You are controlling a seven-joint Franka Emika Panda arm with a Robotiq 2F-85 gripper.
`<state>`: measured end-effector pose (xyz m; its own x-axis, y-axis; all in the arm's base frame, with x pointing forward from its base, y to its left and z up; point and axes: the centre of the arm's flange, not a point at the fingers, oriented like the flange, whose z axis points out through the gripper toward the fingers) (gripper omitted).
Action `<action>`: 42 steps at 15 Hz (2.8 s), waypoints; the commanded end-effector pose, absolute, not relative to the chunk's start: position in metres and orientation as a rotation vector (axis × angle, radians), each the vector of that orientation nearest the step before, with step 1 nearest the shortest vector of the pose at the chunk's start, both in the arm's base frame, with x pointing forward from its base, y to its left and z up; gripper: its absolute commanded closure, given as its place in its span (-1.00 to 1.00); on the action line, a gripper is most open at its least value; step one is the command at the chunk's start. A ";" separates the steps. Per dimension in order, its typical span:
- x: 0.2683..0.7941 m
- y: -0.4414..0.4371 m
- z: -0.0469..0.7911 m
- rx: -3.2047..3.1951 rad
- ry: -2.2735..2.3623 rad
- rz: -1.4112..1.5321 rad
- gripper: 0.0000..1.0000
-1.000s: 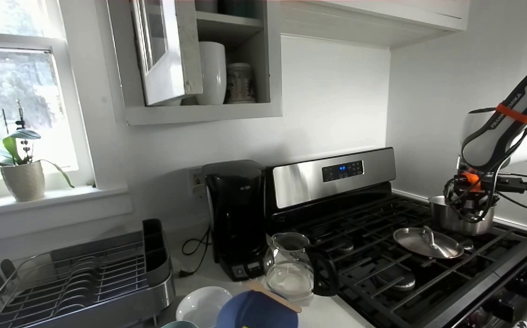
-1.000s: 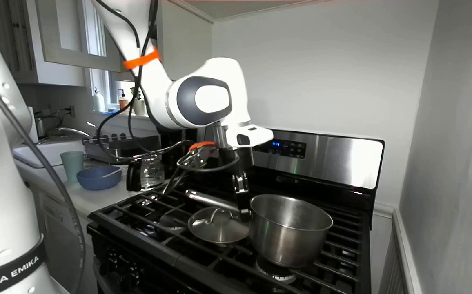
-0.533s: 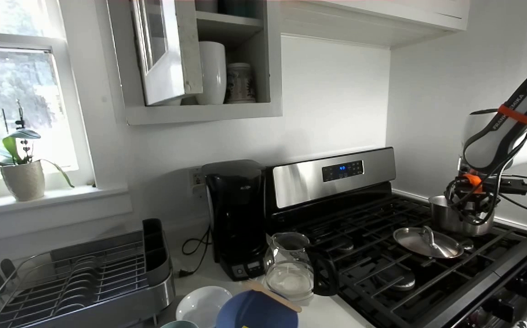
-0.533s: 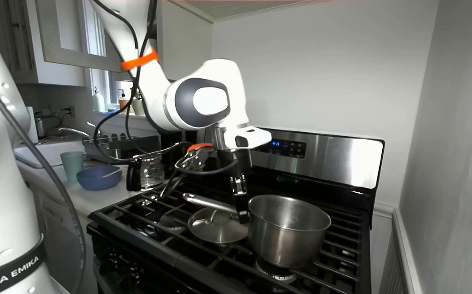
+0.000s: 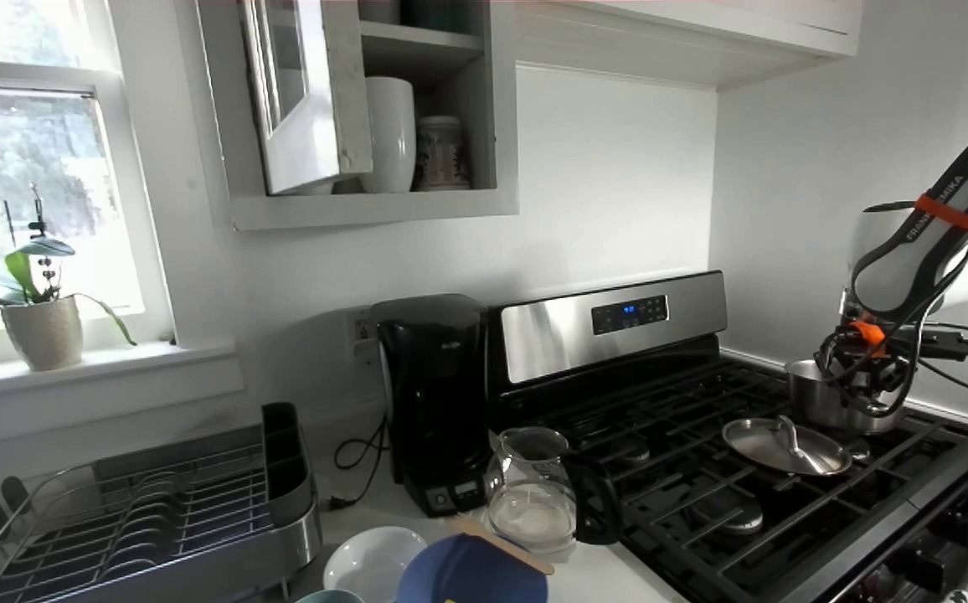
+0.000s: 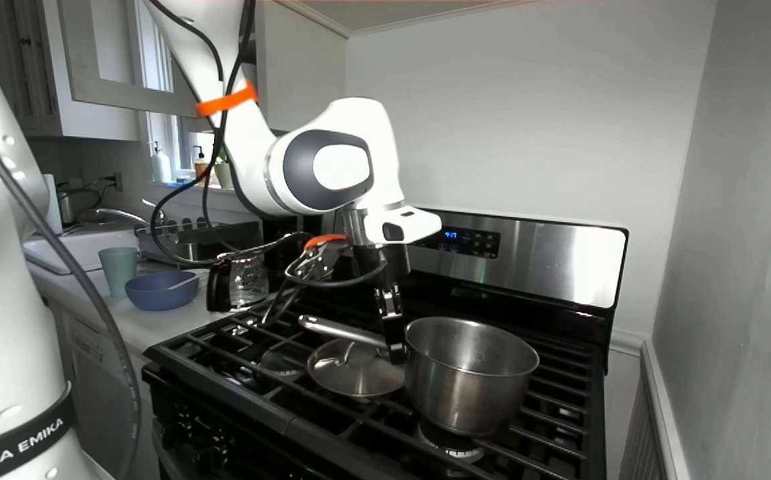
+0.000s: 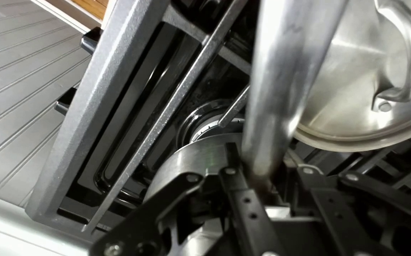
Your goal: Move the pot to the right
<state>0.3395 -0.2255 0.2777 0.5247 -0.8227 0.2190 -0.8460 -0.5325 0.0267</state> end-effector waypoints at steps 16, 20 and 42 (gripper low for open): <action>0.332 -0.214 0.280 2.631 -1.376 0.276 -0.21; 0.332 -0.213 0.275 2.629 -1.346 0.261 -0.46; 0.327 -0.203 0.267 2.651 -1.227 0.160 0.35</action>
